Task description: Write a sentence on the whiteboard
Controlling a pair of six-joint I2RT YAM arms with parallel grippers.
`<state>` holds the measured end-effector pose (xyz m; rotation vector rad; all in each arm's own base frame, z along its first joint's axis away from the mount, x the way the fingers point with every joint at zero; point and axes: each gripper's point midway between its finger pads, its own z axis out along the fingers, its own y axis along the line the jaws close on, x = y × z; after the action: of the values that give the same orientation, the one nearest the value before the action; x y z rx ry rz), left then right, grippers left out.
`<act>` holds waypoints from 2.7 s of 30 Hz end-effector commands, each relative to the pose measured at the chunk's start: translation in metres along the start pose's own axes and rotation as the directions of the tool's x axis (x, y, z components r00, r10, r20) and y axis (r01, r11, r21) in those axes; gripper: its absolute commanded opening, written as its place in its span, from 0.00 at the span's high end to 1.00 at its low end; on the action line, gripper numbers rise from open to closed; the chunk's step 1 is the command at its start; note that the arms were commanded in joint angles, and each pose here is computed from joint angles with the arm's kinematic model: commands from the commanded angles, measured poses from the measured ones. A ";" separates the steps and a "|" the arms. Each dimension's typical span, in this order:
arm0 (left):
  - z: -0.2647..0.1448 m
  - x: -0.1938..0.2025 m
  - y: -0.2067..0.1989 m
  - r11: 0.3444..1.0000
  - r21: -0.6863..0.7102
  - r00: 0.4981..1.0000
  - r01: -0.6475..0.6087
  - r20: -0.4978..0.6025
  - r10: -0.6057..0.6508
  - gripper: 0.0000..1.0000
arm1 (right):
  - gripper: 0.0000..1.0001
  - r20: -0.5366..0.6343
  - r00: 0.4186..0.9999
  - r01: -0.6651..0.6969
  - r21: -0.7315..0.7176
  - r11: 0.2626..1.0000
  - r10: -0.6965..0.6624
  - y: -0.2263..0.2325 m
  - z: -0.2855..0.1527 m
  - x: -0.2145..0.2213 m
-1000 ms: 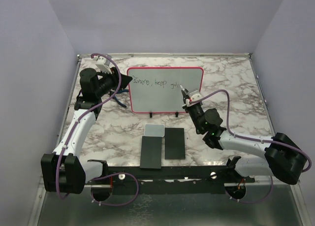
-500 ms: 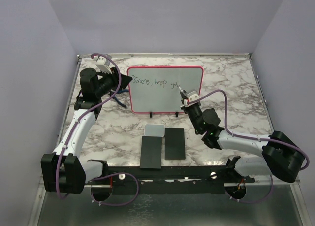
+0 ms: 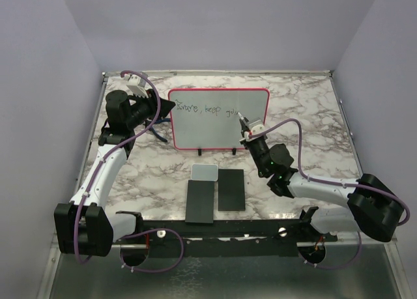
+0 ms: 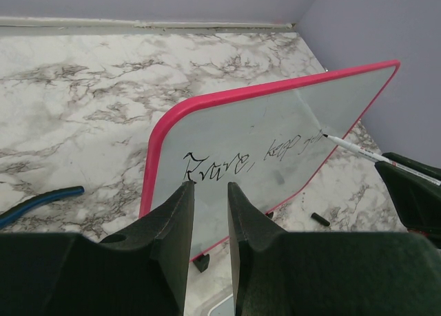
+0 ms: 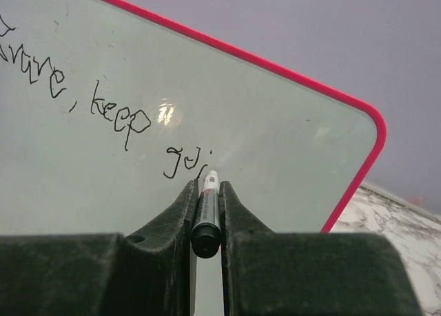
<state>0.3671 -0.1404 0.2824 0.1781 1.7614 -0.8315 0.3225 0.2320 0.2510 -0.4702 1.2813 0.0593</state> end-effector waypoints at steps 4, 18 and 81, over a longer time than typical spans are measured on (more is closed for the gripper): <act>-0.003 0.000 -0.002 1.000 -0.007 1.000 -0.018 0.007 0.018 0.73 | 0.99 0.018 1.000 -0.008 0.067 0.998 0.007 -0.017 -0.003 -0.008; -0.003 0.000 -0.002 1.000 -0.005 1.000 -0.018 0.007 0.018 0.73 | 0.99 -0.038 0.999 -0.023 0.046 0.999 0.025 -0.010 -0.010 0.012; -0.004 0.000 -0.002 1.000 -0.006 1.000 -0.017 0.007 0.017 0.73 | 0.99 0.028 0.998 -0.064 0.015 0.998 0.064 -0.021 -0.025 -0.017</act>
<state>0.3670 -0.1405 0.2822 0.1782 1.7622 -0.8319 0.3038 0.2059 0.2771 -0.3847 1.2414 0.0894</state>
